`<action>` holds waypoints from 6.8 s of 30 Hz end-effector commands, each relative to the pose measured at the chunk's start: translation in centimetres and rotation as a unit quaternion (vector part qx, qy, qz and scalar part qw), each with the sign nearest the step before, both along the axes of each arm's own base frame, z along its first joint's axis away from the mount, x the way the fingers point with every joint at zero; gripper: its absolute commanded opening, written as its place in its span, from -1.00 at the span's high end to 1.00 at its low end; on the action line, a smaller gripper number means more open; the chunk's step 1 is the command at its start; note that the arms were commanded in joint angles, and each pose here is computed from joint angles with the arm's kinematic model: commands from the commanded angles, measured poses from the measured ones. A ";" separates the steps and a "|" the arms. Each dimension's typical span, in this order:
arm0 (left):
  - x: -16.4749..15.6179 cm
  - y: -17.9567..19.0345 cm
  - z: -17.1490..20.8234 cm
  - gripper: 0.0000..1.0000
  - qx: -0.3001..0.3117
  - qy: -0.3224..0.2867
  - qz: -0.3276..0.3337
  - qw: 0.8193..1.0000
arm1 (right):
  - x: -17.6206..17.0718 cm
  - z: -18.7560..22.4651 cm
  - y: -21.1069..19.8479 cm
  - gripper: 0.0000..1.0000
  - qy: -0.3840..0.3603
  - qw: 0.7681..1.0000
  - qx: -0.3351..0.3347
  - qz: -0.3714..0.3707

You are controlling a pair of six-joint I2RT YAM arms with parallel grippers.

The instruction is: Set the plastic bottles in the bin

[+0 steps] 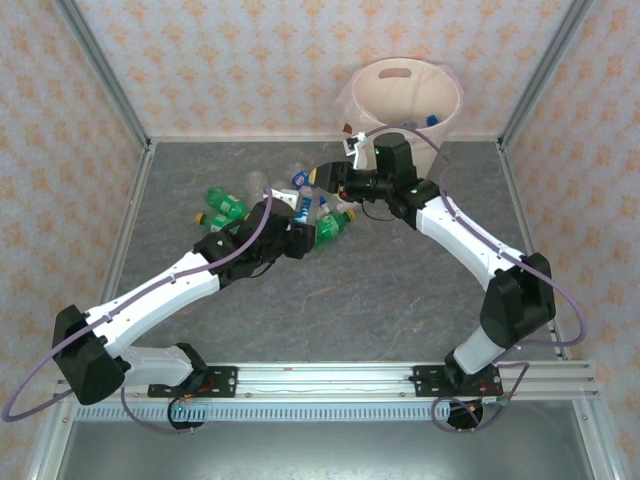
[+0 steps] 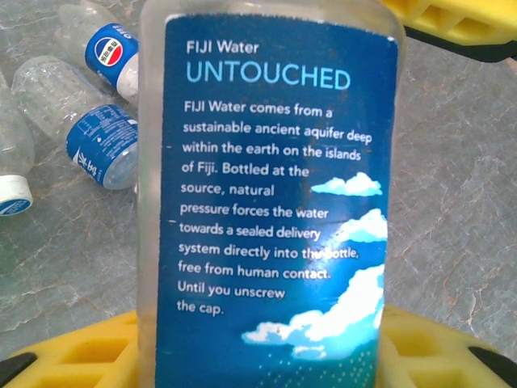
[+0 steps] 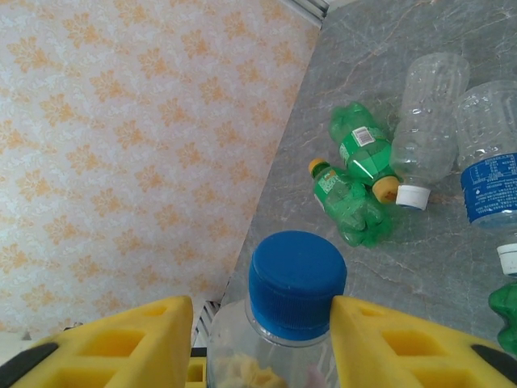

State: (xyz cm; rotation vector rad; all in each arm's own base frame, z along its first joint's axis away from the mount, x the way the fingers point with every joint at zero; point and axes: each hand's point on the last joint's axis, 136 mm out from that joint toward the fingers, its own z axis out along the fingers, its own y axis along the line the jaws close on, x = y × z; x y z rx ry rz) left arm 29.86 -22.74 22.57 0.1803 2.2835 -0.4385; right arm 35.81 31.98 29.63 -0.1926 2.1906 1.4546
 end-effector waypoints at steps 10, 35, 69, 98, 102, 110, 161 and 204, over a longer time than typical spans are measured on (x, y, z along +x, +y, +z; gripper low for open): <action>-0.1 -1.5 3.4 0.04 -0.023 -0.033 -0.023 0.999 | 0.7 -0.8 -0.5 0.00 0.006 0.999 -0.027 -0.042; 0.1 0.4 8.1 -0.98 -0.050 -0.091 0.021 0.994 | 1.2 5.2 -2.7 0.55 -0.040 0.995 0.013 -0.089; 6.6 6.4 11.0 -0.98 -0.059 -0.110 0.083 0.989 | 21.1 15.4 -30.2 0.53 -0.108 0.834 -0.002 -0.542; 9.4 13.2 4.3 -0.98 -0.034 -0.065 0.204 0.976 | 22.3 17.5 -25.7 -0.99 -0.146 0.854 -0.028 -0.499; 10.5 15.9 1.4 -0.98 -0.029 -0.031 0.264 0.964 | 21.0 17.8 -24.5 -0.99 -0.154 0.874 -0.041 -0.459; 10.0 20.0 -5.6 -0.89 -0.046 0.063 0.399 0.914 | 18.2 18.0 -22.3 -0.99 -0.163 0.901 -0.059 -0.398; 6.5 24.5 -18.7 -0.12 -0.052 0.194 0.476 0.856 | 14.0 17.1 -17.8 -0.99 -0.158 0.921 -0.061 -0.350; 9.8 3.3 10.0 -0.13 -0.102 -0.176 0.073 0.976 | 8.8 16.9 -4.7 -0.55 -0.200 0.973 -0.038 -0.113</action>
